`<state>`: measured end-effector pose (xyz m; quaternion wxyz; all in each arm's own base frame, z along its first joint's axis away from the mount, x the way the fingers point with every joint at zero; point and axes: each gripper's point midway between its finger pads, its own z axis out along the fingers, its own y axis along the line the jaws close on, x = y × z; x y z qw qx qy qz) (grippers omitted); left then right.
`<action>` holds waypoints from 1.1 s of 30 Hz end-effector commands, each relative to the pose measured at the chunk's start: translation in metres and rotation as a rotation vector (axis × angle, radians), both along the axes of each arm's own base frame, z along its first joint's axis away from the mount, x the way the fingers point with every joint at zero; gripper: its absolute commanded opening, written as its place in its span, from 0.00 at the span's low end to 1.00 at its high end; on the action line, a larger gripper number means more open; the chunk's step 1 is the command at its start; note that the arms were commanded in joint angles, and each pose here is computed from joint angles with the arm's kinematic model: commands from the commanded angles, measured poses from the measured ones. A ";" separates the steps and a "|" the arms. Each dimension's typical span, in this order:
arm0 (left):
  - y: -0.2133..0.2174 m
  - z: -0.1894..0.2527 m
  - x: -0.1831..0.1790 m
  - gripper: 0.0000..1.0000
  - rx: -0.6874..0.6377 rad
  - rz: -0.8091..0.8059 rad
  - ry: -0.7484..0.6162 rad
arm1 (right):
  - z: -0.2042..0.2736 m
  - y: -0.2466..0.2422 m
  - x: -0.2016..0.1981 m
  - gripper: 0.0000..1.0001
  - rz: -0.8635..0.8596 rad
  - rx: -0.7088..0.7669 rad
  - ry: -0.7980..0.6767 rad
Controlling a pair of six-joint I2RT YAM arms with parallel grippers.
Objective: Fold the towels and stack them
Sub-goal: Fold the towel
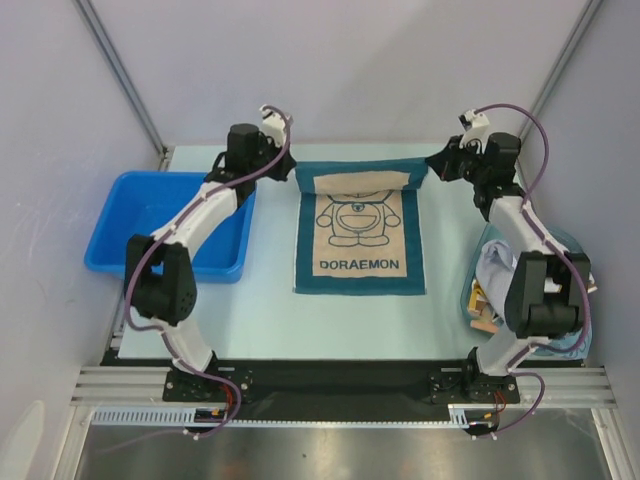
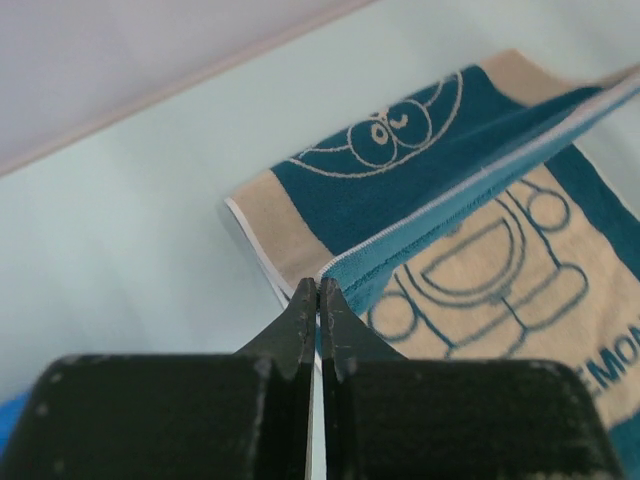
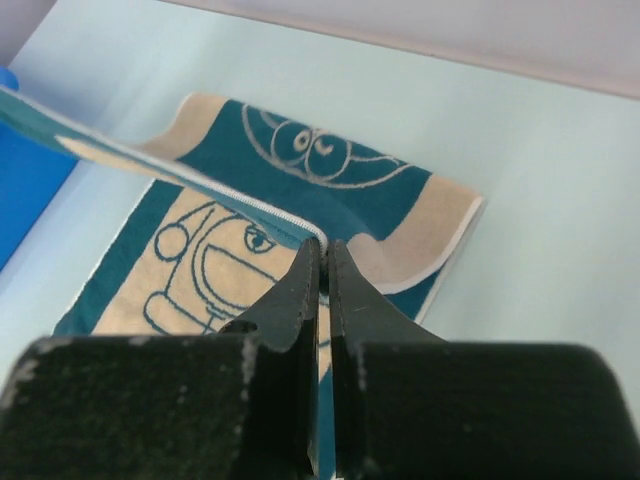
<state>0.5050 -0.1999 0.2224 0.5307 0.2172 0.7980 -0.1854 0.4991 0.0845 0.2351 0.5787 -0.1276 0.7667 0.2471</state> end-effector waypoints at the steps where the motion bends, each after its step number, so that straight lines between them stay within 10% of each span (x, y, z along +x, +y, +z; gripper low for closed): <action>1: 0.005 0.025 -0.034 0.00 0.005 -0.012 -0.075 | 0.022 -0.010 -0.027 0.00 -0.046 -0.075 -0.034; 33: -0.003 -0.094 -0.173 0.00 0.049 0.042 0.277 | -0.112 0.002 -0.184 0.00 -0.228 -0.065 0.549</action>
